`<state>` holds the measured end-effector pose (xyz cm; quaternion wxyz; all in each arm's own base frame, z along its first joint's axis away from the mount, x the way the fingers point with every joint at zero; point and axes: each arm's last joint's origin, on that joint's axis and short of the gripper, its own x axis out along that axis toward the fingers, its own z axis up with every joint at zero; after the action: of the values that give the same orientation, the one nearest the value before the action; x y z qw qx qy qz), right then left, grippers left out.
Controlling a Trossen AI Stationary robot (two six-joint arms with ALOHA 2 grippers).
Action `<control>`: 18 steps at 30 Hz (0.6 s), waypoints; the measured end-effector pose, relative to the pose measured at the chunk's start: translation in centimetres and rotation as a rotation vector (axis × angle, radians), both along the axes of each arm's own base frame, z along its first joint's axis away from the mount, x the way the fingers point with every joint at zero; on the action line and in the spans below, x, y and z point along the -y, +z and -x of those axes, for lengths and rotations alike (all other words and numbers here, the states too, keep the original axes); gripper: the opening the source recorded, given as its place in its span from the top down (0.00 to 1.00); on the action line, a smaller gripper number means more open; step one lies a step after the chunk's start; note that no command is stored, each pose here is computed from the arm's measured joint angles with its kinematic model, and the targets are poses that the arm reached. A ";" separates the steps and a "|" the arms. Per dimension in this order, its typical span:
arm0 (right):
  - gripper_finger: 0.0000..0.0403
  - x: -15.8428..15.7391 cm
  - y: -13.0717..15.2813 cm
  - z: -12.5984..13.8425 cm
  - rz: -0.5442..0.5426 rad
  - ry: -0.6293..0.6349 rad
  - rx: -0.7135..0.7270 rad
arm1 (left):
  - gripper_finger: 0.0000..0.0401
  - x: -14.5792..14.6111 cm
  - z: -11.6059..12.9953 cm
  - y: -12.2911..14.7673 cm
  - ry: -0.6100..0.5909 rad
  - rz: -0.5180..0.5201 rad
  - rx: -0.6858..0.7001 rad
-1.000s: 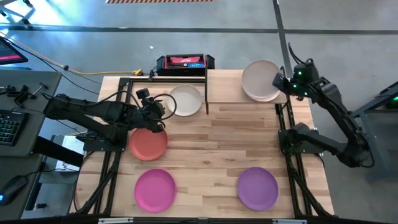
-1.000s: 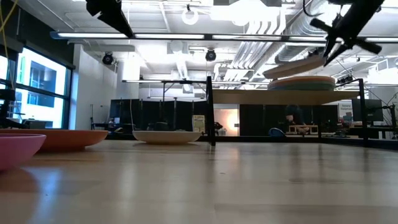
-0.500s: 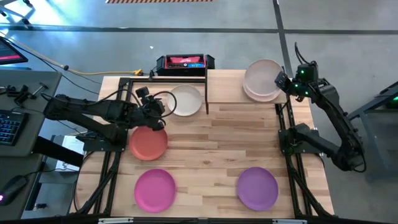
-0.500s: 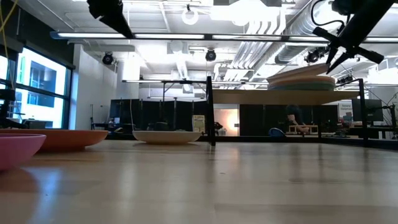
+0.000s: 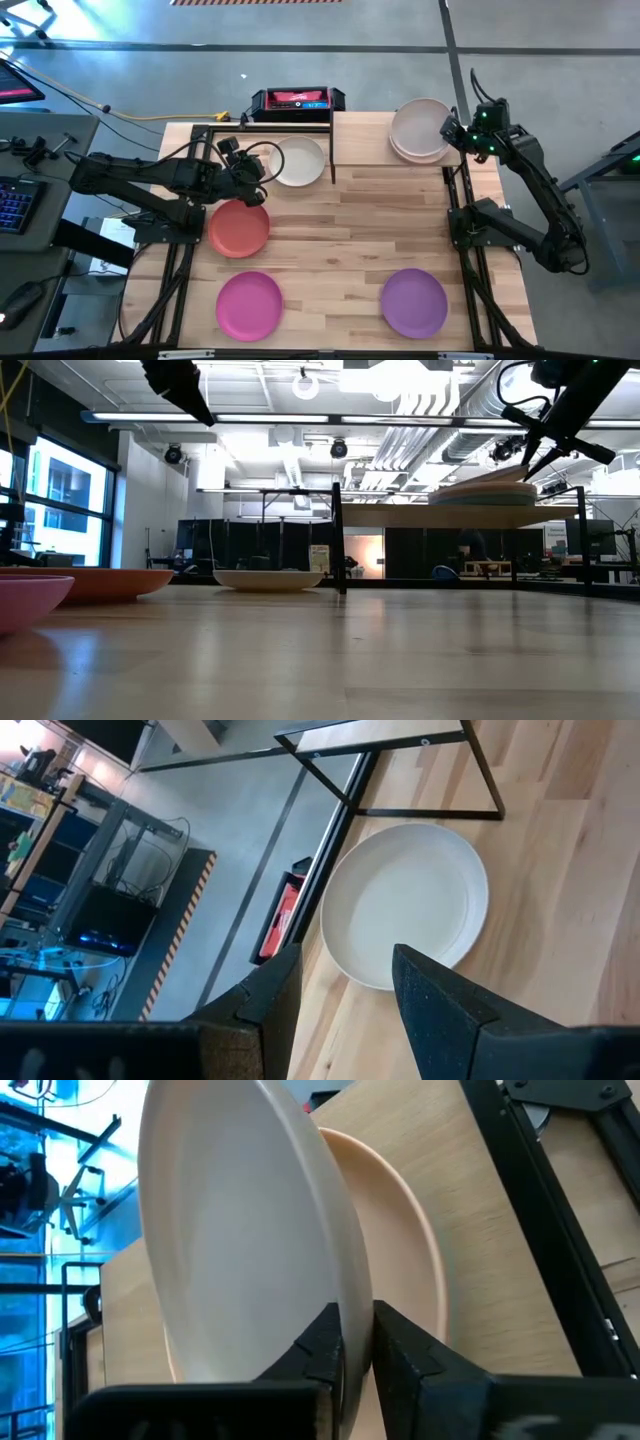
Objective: Place and stack plates onto a shelf
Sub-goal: Stack the gray plate on top of the light orange plate on the shelf
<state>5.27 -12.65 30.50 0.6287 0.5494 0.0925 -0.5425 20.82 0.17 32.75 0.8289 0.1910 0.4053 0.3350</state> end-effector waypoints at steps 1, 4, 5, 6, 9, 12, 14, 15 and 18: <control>0.93 0.0 0.0 0.0 0.001 0.002 -0.002 | 0.63 0.0 0.0 0.0 0.000 0.000 0.000; 0.93 0.0 0.0 0.0 0.015 0.026 -0.022 | 0.63 0.0 0.0 0.0 0.000 0.000 0.000; 0.93 0.0 0.0 0.0 0.017 0.031 -0.026 | 0.63 0.0 0.0 0.0 0.000 0.000 0.000; 0.92 0.0 0.0 0.0 0.018 0.032 -0.026 | 0.63 0.0 0.0 0.0 0.000 0.000 0.000; 0.92 0.0 0.0 0.0 0.018 0.032 -0.027 | 0.63 0.0 0.0 0.0 0.000 0.000 0.001; 0.92 0.1 -0.1 0.0 0.013 0.031 -0.028 | 0.63 0.0 0.0 0.0 0.000 0.001 0.006; 0.92 0.2 -0.1 -0.1 0.006 0.030 -0.033 | 0.63 0.0 0.0 0.0 0.000 0.001 0.007; 0.92 0.3 -0.2 -0.1 0.003 0.030 -0.034 | 0.63 0.0 0.0 0.0 0.000 0.001 0.007; 0.92 0.5 -0.4 -0.2 -0.011 0.031 -0.039 | 0.63 0.0 0.0 0.0 0.000 0.001 0.007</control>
<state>5.44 -13.13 30.15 0.6321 0.5406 0.1161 -0.5429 20.87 0.16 32.79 0.8303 0.1893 0.4026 0.3357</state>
